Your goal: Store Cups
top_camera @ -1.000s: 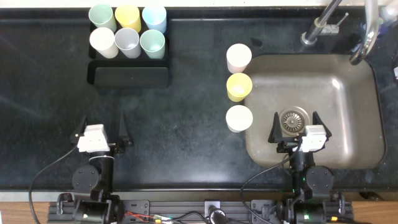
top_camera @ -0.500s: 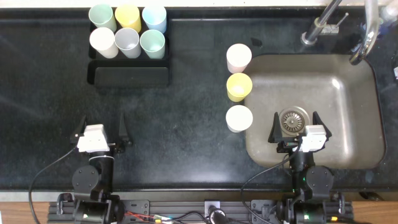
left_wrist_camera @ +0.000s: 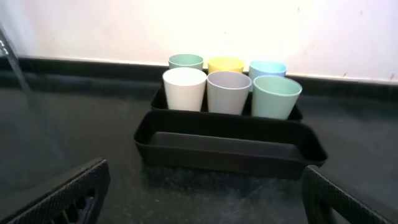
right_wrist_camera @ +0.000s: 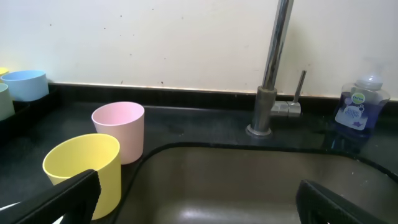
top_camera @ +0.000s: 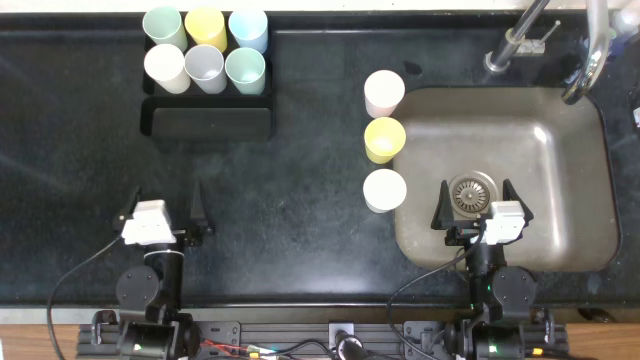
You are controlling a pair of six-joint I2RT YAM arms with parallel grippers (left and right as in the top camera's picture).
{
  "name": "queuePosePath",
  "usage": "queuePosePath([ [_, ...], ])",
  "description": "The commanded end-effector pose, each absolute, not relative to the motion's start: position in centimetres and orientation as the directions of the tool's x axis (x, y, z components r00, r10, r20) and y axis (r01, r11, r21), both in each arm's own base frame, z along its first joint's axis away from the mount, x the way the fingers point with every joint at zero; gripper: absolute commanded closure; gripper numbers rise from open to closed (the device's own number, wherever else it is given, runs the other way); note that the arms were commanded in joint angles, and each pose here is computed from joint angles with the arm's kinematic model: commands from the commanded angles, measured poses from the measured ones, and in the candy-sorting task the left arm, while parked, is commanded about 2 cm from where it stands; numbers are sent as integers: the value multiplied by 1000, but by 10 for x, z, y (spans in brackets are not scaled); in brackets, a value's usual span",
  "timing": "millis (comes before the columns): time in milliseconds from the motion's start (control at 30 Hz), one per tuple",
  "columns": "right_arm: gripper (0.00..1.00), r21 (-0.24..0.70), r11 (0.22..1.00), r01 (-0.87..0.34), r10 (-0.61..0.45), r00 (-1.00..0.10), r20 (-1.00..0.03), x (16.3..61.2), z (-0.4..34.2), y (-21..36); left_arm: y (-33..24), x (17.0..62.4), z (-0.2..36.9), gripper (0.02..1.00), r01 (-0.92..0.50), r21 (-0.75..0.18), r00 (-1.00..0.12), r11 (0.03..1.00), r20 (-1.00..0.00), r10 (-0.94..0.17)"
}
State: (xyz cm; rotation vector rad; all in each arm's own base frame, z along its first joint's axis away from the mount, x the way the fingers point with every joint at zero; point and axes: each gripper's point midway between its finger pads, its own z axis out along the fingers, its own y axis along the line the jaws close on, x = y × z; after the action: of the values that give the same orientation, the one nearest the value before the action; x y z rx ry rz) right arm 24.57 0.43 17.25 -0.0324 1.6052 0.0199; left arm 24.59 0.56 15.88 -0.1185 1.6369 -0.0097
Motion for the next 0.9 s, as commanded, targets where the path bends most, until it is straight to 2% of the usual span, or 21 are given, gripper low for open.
queuePosePath([
  [33,5,-11,999,-43,-12,-26,-1000,246,172,6,-19,247,173,20,47,-256,-123,966,-961,-248],
  [133,3,-11,999,-43,-12,-26,-1000,246,172,6,-35,257,189,18,85,-310,-275,947,-921,-276],
  [200,3,-11,999,-43,-12,-26,-1000,246,172,6,-46,267,202,18,87,-329,-437,940,-861,-261],
  [267,3,-11,999,-43,-12,-26,-1000,246,172,6,-49,276,218,20,31,-333,-605,942,-757,-248],
  [400,3,-11,999,-43,-12,-26,-1000,246,172,6,-64,299,256,18,-5,-363,-791,932,-569,-226],
  [467,3,-11,999,-43,-12,-26,-1000,246,172,6,-79,315,273,20,18,-383,-830,923,-520,-200],
  [600,3,-11,999,-43,-12,-26,-1000,246,172,6,-120,343,285,18,99,-365,-866,926,-490,-101],
  [900,3,-11,999,-43,-12,-26,-1000,246,172,6,-221,365,252,18,279,-198,-865,940,-477,156],
])
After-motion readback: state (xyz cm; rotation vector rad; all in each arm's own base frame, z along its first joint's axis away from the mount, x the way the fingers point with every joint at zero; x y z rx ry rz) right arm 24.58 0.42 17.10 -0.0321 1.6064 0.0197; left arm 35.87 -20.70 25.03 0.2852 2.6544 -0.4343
